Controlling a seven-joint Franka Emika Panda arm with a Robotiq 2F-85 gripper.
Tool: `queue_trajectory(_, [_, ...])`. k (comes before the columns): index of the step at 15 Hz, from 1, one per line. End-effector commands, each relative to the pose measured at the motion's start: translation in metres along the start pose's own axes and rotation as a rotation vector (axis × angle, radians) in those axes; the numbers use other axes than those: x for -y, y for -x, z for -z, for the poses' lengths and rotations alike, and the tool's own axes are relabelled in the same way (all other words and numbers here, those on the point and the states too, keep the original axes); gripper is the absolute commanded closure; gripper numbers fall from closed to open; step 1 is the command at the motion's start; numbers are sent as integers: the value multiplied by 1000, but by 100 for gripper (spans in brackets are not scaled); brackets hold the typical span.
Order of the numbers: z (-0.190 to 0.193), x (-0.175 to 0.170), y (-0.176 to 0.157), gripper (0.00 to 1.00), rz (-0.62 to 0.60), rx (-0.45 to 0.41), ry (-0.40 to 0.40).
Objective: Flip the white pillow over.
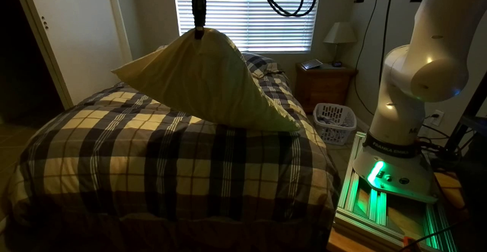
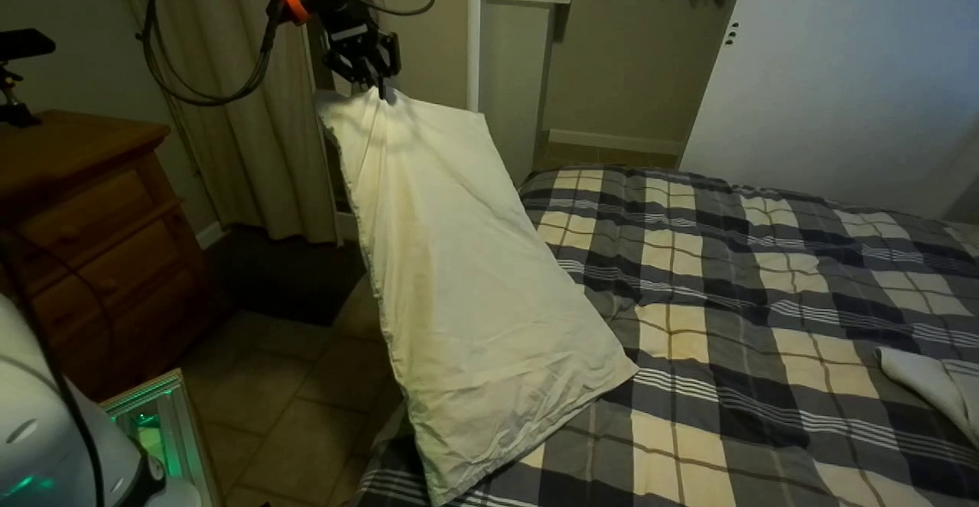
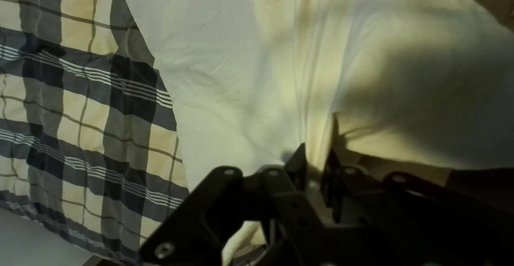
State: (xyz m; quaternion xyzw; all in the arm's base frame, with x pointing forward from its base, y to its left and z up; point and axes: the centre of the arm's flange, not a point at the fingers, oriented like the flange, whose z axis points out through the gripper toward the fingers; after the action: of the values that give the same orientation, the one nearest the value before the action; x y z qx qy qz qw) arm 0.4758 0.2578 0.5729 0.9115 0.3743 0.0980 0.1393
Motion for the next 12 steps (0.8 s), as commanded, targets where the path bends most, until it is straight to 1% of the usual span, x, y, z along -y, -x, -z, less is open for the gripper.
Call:
queue_trajectory(1, [18, 15, -14, 98, 37, -32, -5])
queue_trajectory(3, [26, 26, -18, 98, 55, -47, -8])
queue_trajectory(5, [38, 34, -20, 98, 75, -61, 11])
queue_trajectory(6, [51, 34, -18, 98, 80, -71, 19])
queue_trajectory(11, [119, 23, -4, 98, 95, -105, 75])
queue_trajectory(12, [129, 12, 5, 98, 108, -83, 129])
